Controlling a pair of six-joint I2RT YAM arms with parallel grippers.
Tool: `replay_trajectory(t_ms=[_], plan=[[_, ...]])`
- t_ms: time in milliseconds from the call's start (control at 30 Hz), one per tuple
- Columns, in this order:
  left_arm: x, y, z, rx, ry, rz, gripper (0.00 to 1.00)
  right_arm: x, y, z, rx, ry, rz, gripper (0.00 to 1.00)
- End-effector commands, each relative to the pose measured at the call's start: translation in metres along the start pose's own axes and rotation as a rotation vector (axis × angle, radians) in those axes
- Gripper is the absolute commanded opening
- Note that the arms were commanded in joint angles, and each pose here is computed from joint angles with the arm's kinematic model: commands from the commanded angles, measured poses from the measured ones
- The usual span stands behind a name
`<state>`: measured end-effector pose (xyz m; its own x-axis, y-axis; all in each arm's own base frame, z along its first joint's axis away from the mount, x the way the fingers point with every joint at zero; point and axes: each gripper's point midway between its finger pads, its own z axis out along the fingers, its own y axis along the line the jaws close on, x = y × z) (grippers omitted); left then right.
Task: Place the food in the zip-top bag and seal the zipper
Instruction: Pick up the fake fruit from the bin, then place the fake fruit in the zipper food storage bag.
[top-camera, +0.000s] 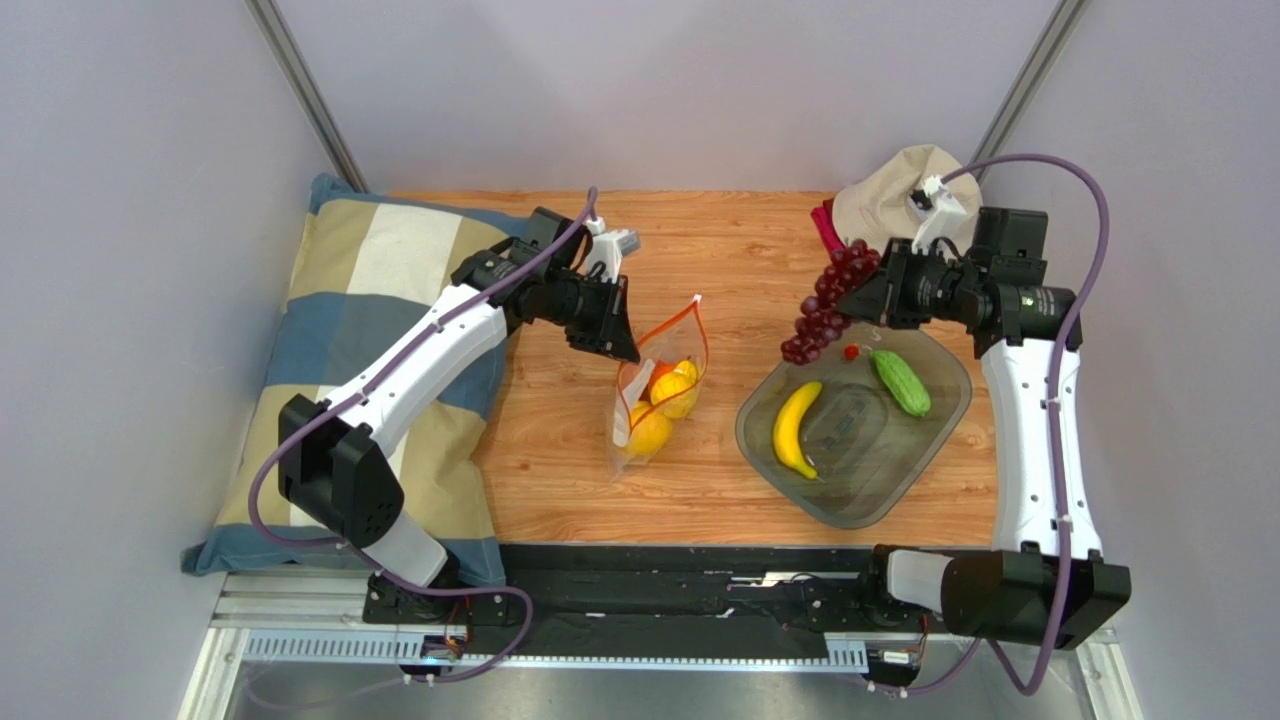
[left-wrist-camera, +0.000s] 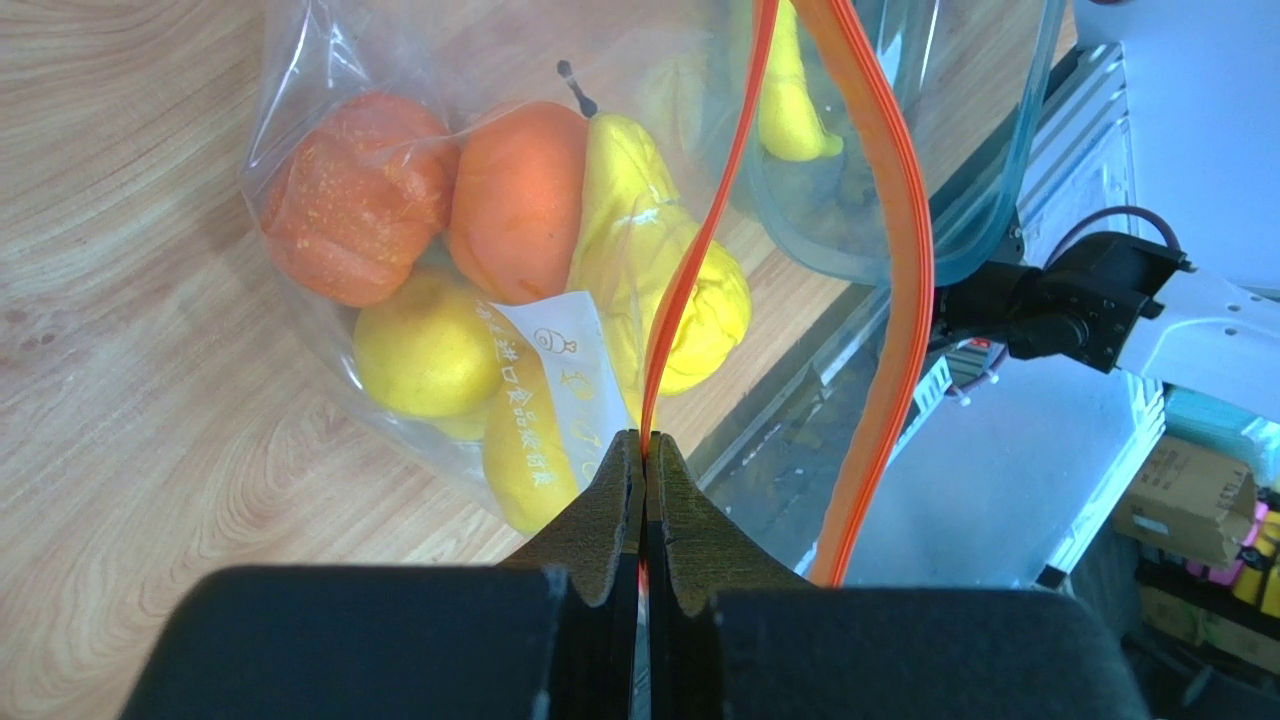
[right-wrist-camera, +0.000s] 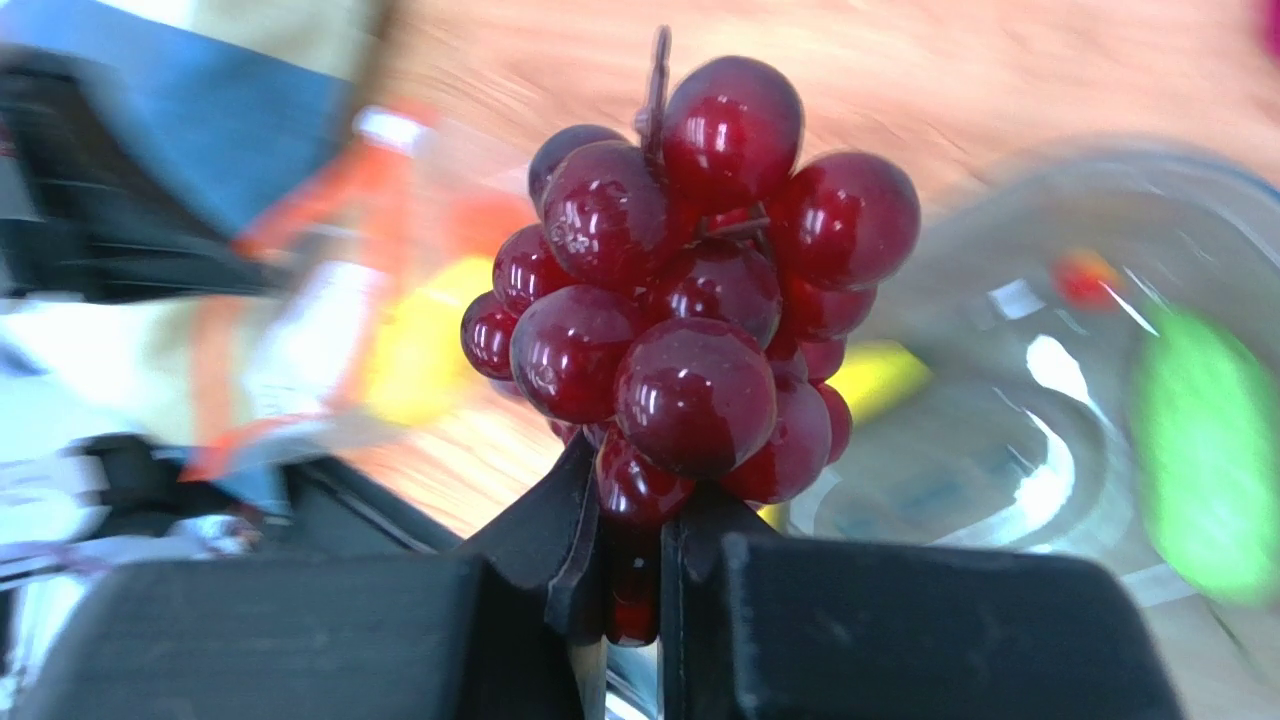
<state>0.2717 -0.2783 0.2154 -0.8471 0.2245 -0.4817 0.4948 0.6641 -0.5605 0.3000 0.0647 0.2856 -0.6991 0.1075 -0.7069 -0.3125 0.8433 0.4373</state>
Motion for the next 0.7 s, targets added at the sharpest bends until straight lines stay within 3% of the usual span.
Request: replay_trajectory(t_ms=[0, 267, 667], plan=[[-0.016, -0.012, -0.014, 0.016, -0.075, 0.029, 0.0, -0.063, 0.093, -0.024, -0.263, -0.222, -0.034, 0.0], [-0.018, -0.016, -0.018, 0.023, -0.084, 0.031, 0.0, -0.066, 0.188, -0.017, -0.459, -0.274, -0.071, 0.0], [-0.018, -0.019, -0.019, 0.037, -0.091, 0.018, 0.0, 0.023, 0.203, 0.06, -0.456, -0.077, -0.181, 0.0]])
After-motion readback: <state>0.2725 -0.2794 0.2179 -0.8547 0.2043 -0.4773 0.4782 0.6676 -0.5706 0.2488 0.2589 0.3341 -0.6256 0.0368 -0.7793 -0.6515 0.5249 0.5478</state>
